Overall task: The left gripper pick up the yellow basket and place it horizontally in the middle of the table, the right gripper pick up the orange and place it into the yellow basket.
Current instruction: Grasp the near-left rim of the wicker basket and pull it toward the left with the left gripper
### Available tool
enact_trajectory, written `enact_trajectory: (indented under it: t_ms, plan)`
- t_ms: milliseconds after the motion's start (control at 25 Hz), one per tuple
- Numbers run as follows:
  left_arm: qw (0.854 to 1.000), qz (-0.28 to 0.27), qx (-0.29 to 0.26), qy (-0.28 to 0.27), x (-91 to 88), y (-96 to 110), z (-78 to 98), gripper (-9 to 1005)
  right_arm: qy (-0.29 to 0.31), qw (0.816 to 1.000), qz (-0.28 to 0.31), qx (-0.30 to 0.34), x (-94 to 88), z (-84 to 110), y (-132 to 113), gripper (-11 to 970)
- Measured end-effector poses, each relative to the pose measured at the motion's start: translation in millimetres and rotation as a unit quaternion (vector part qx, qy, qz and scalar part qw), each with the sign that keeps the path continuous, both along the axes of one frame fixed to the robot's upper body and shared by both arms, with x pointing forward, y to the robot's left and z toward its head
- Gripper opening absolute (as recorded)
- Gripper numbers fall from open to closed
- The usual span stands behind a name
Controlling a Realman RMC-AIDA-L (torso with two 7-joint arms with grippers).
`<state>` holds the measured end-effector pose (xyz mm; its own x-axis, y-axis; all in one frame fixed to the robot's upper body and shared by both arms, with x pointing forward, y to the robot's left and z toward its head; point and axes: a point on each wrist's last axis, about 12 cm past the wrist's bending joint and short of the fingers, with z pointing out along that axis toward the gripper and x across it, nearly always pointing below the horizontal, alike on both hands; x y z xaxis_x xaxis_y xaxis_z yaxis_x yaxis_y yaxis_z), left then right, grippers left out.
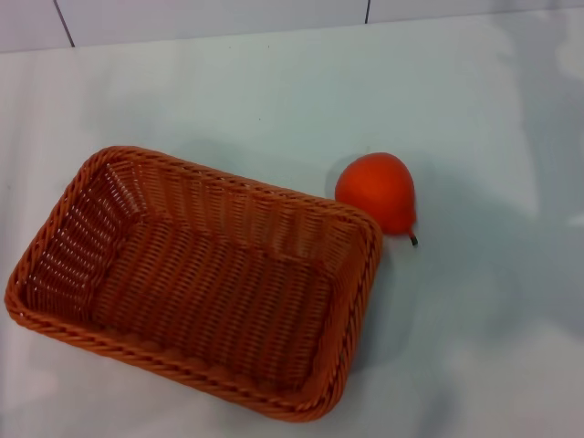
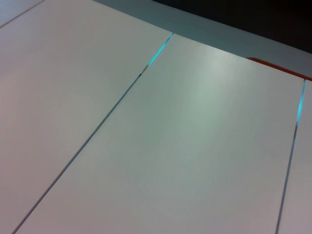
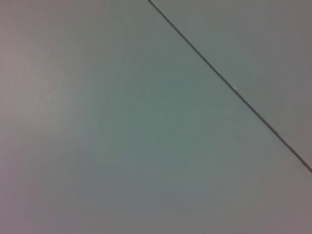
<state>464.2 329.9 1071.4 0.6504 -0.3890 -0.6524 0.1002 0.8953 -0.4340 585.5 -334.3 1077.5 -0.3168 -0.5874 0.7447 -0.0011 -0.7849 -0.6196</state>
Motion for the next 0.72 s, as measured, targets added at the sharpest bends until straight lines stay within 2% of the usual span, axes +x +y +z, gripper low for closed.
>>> enact_trajectory:
  t_ms: [480, 720]
  plan:
    - [1.000, -0.019, 0.016, 0.012, 4.1, 6.9, 1.8, 780, -0.001, 1.000, 0.002, 0.000, 2.5, 1.6, 1.0, 945]
    - [0.989, -0.141, 0.035, 0.021, 15.6, 35.2, 19.0, 780, -0.001, 1.000, 0.002, 0.000, 2.8, 1.8, 1.1, 944]
